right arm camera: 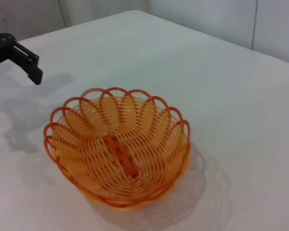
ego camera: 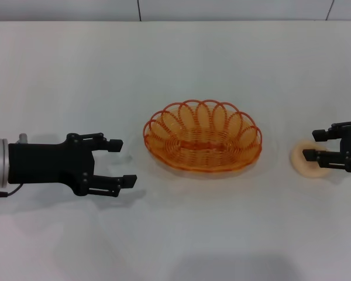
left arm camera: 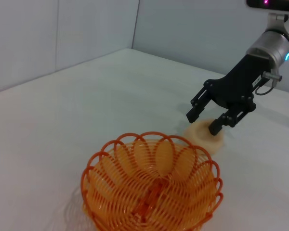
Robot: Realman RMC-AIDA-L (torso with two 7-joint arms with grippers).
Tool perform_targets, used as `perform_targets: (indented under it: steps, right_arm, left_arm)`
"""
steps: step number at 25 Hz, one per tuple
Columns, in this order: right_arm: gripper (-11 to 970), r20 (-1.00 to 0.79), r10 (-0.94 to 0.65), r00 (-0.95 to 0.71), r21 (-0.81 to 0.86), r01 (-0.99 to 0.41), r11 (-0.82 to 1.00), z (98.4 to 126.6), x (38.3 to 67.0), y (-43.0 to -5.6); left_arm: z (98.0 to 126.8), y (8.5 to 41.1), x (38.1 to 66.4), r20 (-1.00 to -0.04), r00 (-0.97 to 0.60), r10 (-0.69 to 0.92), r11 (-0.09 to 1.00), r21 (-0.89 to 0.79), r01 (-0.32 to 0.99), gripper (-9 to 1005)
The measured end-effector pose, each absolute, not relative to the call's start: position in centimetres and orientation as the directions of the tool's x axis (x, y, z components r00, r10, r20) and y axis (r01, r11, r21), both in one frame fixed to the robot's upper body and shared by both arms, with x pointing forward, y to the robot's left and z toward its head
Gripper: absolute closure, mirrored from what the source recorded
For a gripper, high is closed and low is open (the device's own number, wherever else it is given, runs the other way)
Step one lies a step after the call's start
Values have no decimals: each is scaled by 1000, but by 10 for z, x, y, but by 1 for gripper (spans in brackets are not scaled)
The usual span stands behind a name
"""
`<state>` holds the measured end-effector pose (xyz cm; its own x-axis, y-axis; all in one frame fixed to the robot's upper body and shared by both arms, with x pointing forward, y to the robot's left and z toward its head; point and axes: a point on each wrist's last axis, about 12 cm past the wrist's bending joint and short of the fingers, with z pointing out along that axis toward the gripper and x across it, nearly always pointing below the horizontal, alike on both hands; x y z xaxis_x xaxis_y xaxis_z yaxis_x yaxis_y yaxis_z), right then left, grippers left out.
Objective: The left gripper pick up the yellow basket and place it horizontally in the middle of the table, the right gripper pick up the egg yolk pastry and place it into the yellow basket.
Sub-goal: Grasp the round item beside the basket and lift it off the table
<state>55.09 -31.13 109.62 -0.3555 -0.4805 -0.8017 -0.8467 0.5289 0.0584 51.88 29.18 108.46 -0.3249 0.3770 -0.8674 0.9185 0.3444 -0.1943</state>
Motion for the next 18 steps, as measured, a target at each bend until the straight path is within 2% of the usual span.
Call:
perform_targets:
  steps: [6, 12, 17, 18]
  right_arm:
    - [536, -799, -488, -352, 52, -849, 527, 1095, 552, -310]
    - [712, -798, -490, -351, 50, -849, 526, 1095, 552, -310]
    - [924, -805, -485, -343, 41, -847, 530, 1097, 552, -312]
    - [924, -806, -486, -338, 37, -847, 530, 1099, 552, -313]
  left_arm:
    - [1083, 290, 519, -868, -323, 378, 345, -191, 919, 133]
    - [1080, 293, 518, -864, -332, 379, 372, -185, 909, 134]
    - [1078, 293, 517, -860, -336, 385, 376, -187, 908, 134]
    - [1078, 293, 517, -859, -338, 385, 378, -187, 907, 134]
